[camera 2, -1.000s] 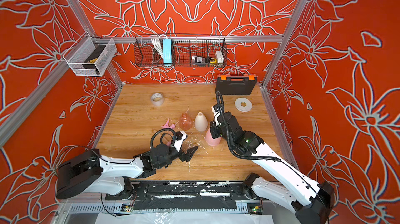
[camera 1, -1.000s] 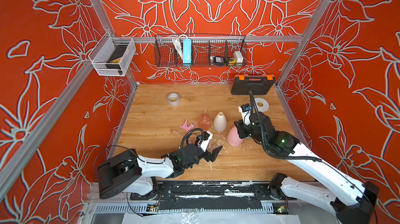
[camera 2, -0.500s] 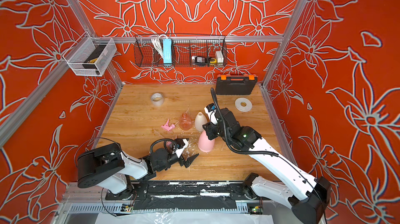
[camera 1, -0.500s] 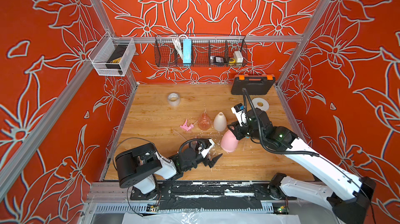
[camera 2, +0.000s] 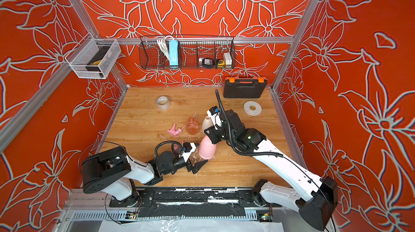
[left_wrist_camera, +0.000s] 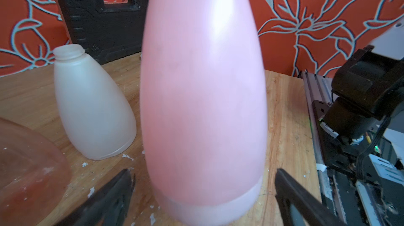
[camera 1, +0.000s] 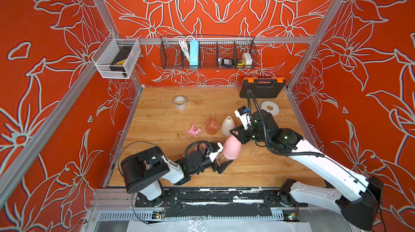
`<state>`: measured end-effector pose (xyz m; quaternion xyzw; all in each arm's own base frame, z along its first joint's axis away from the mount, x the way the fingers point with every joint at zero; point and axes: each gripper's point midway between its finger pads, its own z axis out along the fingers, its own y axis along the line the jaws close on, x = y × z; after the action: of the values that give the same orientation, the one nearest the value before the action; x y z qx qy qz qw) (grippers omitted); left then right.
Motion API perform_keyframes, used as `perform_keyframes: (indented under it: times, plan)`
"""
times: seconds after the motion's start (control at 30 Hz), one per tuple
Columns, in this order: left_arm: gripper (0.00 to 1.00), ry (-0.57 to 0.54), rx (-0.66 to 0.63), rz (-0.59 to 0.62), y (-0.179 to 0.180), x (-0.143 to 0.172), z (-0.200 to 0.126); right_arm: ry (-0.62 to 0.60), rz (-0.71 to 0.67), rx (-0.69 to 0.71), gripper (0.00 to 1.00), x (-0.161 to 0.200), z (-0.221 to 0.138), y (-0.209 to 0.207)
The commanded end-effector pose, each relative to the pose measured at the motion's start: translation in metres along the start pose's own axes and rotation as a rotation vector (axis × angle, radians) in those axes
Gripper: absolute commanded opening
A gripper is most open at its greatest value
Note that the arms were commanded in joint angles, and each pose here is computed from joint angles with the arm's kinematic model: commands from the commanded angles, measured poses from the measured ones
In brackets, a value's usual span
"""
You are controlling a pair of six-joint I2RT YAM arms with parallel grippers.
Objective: Attach spray nozzles to spray bottles
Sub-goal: Pick up the spray bottle from the center of the board.
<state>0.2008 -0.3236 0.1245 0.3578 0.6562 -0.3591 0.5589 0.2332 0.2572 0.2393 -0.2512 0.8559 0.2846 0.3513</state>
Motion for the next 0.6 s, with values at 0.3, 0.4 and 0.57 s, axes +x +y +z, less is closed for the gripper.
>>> perform_keyframes:
  times: [0.3, 0.4, 0.57]
  plan:
    - [0.95, -0.055, 0.02, -0.01, 0.0, -0.014, 0.001, -0.043, -0.031, -0.06, 0.15, -0.018, -0.002, 0.023]
    - [0.93, -0.059, 0.022, -0.01, 0.0, -0.015, 0.001, -0.043, -0.034, -0.065, 0.15, -0.018, 0.0, 0.026]
    - [0.89, -0.067, 0.022, -0.007, 0.0, -0.017, -0.001, -0.044, -0.039, -0.068, 0.15, -0.02, 0.002, 0.029]
